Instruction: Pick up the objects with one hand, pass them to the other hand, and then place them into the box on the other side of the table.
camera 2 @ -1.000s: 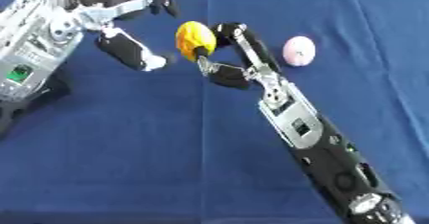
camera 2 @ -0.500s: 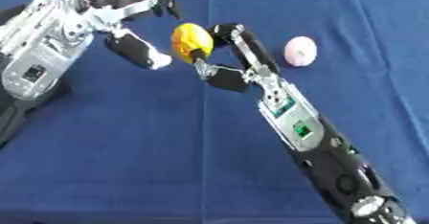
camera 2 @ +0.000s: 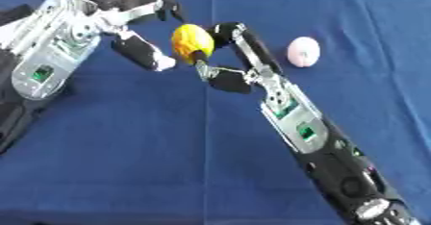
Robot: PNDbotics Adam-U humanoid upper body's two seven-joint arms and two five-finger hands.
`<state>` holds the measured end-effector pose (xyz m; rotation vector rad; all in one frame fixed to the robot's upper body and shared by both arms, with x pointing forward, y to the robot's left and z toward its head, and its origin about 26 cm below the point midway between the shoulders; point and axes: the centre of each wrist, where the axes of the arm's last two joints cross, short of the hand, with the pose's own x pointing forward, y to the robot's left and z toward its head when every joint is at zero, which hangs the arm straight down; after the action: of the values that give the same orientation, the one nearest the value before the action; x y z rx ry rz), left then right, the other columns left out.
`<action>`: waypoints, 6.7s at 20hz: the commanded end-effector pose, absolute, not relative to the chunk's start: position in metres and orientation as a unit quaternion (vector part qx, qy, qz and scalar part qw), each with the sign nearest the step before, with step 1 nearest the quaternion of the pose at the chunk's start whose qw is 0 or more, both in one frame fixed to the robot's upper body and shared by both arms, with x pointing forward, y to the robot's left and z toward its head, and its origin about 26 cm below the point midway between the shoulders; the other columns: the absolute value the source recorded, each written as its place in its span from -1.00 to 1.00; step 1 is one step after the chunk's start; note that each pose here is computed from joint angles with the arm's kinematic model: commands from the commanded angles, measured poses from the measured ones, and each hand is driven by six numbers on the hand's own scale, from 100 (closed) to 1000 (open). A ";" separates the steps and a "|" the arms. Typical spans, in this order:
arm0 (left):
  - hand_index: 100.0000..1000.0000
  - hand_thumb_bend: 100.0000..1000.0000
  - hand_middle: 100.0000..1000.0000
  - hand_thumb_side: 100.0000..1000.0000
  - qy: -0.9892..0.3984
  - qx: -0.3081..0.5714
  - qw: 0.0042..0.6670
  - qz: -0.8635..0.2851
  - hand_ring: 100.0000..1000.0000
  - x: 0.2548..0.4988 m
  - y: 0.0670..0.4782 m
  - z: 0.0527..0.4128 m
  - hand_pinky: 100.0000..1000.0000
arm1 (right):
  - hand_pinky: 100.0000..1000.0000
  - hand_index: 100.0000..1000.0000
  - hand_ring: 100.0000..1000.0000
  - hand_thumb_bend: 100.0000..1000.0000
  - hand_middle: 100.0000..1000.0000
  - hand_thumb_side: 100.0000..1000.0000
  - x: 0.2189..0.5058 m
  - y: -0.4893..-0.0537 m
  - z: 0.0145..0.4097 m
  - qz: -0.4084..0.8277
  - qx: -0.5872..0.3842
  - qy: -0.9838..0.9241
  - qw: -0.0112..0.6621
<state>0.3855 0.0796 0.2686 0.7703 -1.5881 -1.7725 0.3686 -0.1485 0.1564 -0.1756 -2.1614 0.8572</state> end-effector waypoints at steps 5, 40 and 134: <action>0.64 -0.33 0.51 -0.44 -0.604 0.310 0.306 -0.668 0.48 0.388 0.076 0.273 0.51 | 0.39 -0.18 0.09 -1.00 -0.13 -0.88 0.365 -0.147 0.169 0.348 -0.076 -0.861 0.362; 0.54 -0.38 0.40 -0.48 -0.648 0.236 0.291 -0.663 0.38 0.365 0.074 0.283 0.44 | 0.38 -0.18 0.10 -1.00 -0.10 -0.88 0.365 -0.148 0.167 0.355 -0.087 -0.855 0.369; -0.26 -1.00 -0.42 -0.77 -0.643 0.437 0.412 -0.476 -0.14 0.371 0.218 0.324 0.10 | 0.68 0.62 0.65 -1.00 0.69 -0.10 0.366 -0.180 0.183 0.392 -0.187 -0.791 0.432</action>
<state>0.3748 0.2028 0.3068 1.0338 -1.6114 -1.2475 0.3670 -0.1745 0.1694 -0.4300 -1.9380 0.9807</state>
